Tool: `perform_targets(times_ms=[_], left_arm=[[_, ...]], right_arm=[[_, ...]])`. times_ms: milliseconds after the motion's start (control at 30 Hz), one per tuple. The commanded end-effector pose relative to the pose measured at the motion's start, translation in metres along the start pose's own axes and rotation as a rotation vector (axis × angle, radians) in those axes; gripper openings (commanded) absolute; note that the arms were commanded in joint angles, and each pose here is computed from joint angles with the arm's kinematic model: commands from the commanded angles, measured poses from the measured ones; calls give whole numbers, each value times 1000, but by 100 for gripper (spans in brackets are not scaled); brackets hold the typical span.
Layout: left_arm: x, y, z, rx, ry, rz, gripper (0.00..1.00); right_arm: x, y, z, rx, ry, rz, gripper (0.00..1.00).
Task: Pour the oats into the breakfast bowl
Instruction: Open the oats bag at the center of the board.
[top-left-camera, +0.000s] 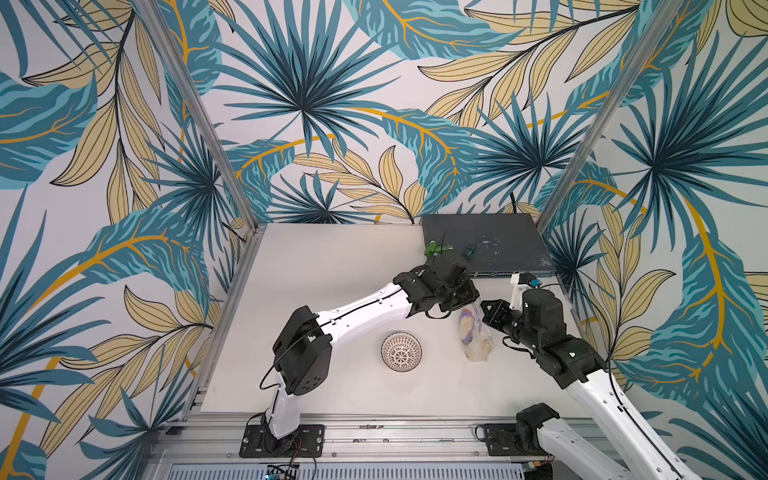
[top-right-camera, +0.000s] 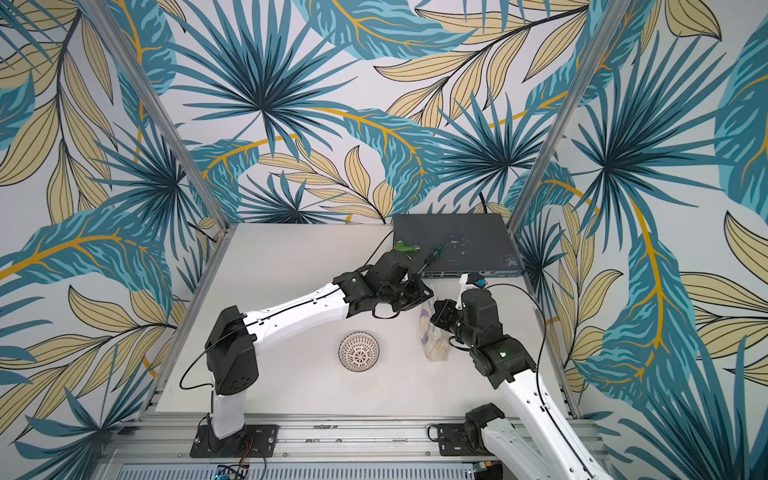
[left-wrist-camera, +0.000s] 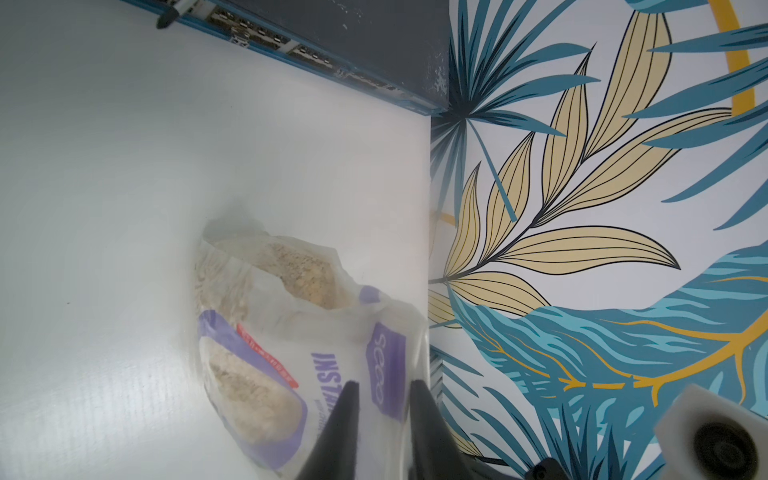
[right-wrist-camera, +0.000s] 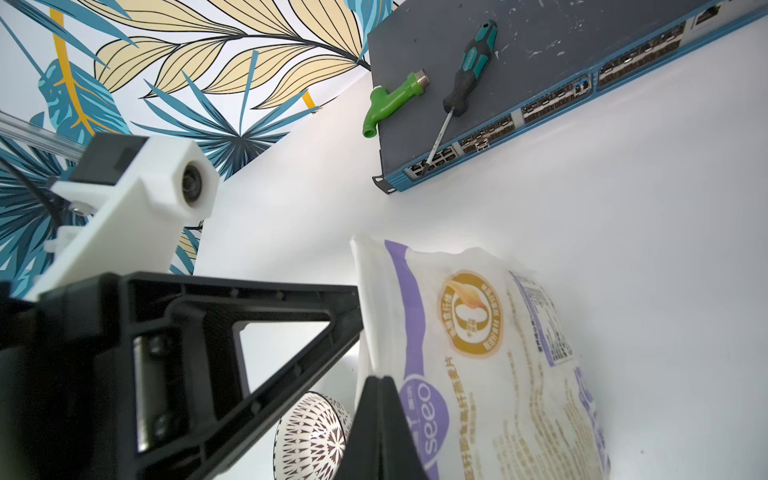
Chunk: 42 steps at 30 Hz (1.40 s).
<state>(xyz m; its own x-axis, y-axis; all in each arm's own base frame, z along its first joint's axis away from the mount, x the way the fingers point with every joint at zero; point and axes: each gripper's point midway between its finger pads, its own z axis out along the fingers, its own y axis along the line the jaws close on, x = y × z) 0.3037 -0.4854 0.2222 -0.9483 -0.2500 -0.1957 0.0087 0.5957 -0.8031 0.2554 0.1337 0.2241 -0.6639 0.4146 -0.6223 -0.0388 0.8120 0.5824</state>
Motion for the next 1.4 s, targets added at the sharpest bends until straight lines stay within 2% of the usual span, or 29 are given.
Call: perform_targets(times_ms=[0,167,267,467,667,800,833,1033,1167,1267,1367], left_arm=[[2,-18,-17,53,-8,9,25],[6,-15,-14,46,5,9,22],[6,-16,-16,52,0,7,25],[9,-12,-15,29,5,8,24],[13,0,-12,-22,7,2,18],[12,-4,-10,-34,11,17,6],[11,-3,-11,-47,14,23,0],[-10,-19,-40,-111,-58,123,0],[-24,-27,-53,-112,-65,124,0],[-31,-33,-55,-94,-65,122,0],[-38,-31,-53,-103,-61,112,0]], right_arm=[[7,1,1,-20,24,16,0],[7,2,1,-28,28,22,0],[8,2,2,-32,34,25,0],[7,5,1,-46,33,31,0],[6,6,1,-50,36,25,0],[6,5,0,-43,38,15,0],[4,5,-1,-34,32,9,0],[-34,-9,-12,163,-50,-96,0],[-64,-9,-14,281,-77,-193,0],[-77,-4,-12,308,-80,-243,0],[-76,3,-4,275,-52,-253,0]])
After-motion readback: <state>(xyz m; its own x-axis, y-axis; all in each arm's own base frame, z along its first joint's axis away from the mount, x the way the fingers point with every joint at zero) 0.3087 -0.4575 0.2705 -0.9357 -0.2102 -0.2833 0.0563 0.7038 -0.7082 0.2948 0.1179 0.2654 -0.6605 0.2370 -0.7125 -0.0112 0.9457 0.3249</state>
